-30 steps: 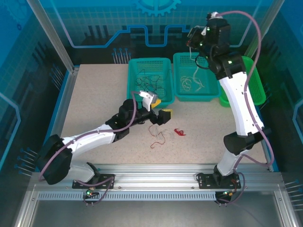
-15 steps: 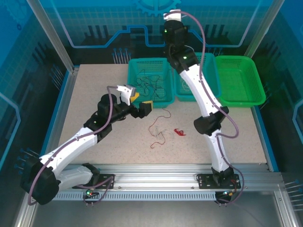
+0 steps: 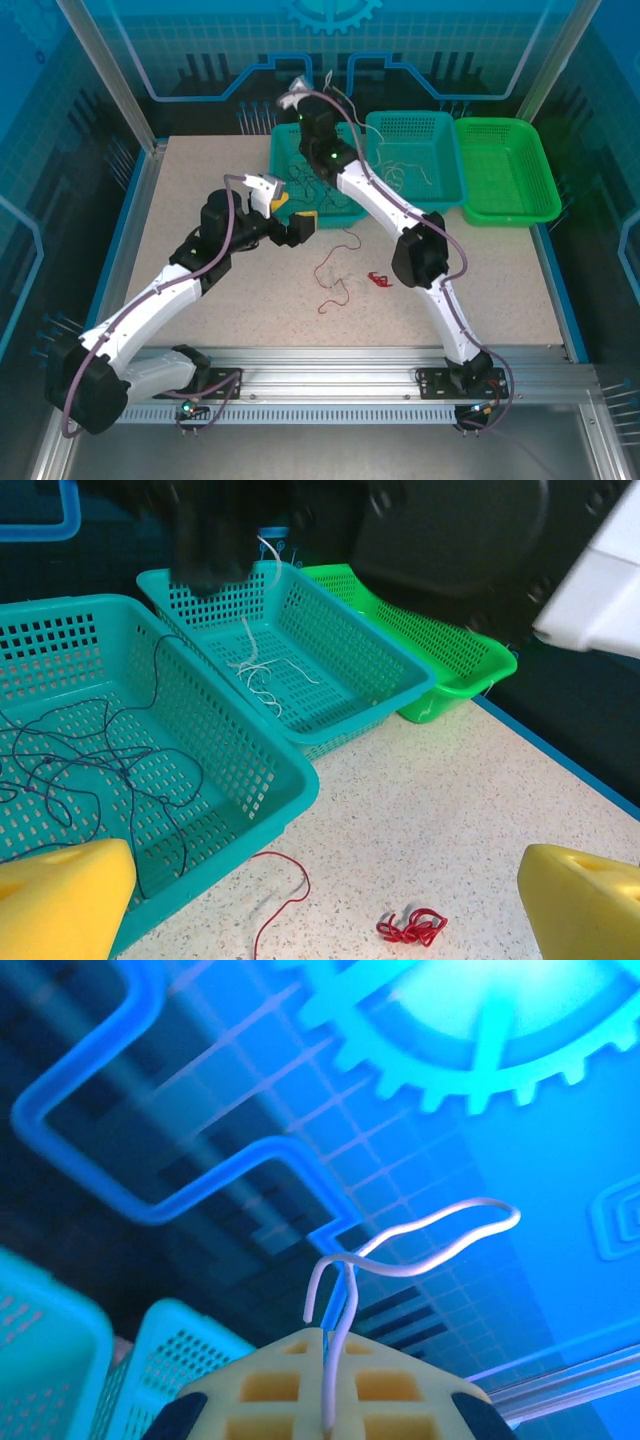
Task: Untangle the cables
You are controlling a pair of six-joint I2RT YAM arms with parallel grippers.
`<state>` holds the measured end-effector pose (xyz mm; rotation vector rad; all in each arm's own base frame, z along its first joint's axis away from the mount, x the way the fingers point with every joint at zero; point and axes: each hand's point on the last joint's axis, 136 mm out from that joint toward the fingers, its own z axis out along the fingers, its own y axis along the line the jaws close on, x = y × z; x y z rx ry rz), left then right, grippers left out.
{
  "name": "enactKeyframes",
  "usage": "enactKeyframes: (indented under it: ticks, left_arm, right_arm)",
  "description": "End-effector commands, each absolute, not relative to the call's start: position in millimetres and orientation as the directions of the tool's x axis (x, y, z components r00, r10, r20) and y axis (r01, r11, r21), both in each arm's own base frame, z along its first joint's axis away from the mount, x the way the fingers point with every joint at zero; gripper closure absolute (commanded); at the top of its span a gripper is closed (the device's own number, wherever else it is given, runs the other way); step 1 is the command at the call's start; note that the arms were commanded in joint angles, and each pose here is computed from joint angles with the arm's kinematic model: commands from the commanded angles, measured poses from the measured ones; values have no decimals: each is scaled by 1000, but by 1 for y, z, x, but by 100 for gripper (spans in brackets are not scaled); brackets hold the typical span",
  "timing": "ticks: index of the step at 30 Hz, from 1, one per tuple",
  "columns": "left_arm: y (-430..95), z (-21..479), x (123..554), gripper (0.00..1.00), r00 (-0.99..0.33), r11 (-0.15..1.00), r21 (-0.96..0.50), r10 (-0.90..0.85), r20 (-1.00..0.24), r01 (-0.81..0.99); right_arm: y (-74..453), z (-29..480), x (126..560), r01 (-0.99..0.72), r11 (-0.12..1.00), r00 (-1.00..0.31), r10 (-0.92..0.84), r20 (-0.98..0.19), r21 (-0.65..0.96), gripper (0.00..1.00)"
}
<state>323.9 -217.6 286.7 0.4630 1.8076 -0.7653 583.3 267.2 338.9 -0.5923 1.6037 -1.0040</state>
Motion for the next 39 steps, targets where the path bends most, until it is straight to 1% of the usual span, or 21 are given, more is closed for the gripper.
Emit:
enactKeyframes:
  ticks: [1,3,5,8,9,11,12,14,15,16,18,19,20,21,24,28,32,35,36,37,39]
  left_arm:
    - [-218,297,322,1,-335,702,-256,-26,-942,664]
    - [-217,296,320,1,-344,699,-265,-29,-939,664]
    - [-216,294,318,1,-360,695,-282,-36,-932,661]
    - [-217,291,316,1,-374,687,-295,-36,-927,664]
    - [-217,291,316,1,-378,685,-299,-37,-925,664]
    - [-218,292,318,1,-386,685,-309,-45,-922,660]
    - [-218,294,319,1,-388,684,-316,-52,-920,658]
    - [-219,295,321,1,-395,683,-329,-63,-916,653]
    - [-220,295,322,1,-399,682,-336,-71,-914,650]
    - [-220,296,323,1,-401,682,-342,-78,-913,646]
    - [-221,295,324,1,-407,680,-350,-82,-910,644]
    - [-221,294,325,1,-413,680,-353,-81,-907,643]
    - [-221,291,325,1,-419,681,-356,-79,-904,639]
    - [-222,288,325,1,-431,682,-362,-76,-899,635]
    - [-222,274,325,2,-480,688,-387,-64,-875,613]
    - [-223,248,323,4,-550,696,-423,-48,-834,580]
    - [-225,210,322,7,-632,732,-433,-5,-775,526]
    - [-232,189,319,8,-659,746,-428,20,-752,510]
    - [-236,185,318,8,-661,745,-428,22,-750,511]
    - [-239,183,317,9,-663,743,-431,24,-748,512]
    - [-244,179,316,8,-668,740,-440,17,-744,509]
  right_arm:
    - [229,353,569,199,559,-313,-742,-593,-805,100]
    - [200,331,569,193,555,-362,-726,-585,-809,100]
    - [167,313,569,183,583,-412,-686,-600,-792,100]
    - [132,280,570,116,689,-452,-605,-655,-716,100]
    - [125,268,570,83,738,-466,-565,-681,-669,100]
    - [110,242,570,39,839,-536,-441,-720,-543,100]
    - [99,227,569,48,889,-587,-344,-733,-455,100]
    - [83,203,568,95,932,-658,-205,-725,-351,100]
    - [80,194,568,98,944,-680,-168,-714,-315,96]
    - [81,187,569,90,953,-695,-147,-704,-288,84]
    - [79,186,568,103,961,-713,-108,-693,-256,52]
    - [78,188,566,114,963,-717,-89,-691,-243,43]
    - [76,190,562,135,962,-721,-68,-689,-236,37]
    - [73,191,557,151,963,-724,-45,-688,-222,34]
    - [75,203,539,155,978,-720,16,-694,-138,33]
    - [103,229,505,57,998,-694,25,-719,-20,33]
    - [132,245,447,21,997,-683,71,-727,77,33]
    - [168,238,397,-46,983,-701,96,-707,179,34]
    - [184,231,382,-92,975,-718,77,-692,203,35]
    - [196,222,368,-140,968,-733,41,-679,210,35]
    - [223,193,336,-268,943,-776,-91,-624,196,36]
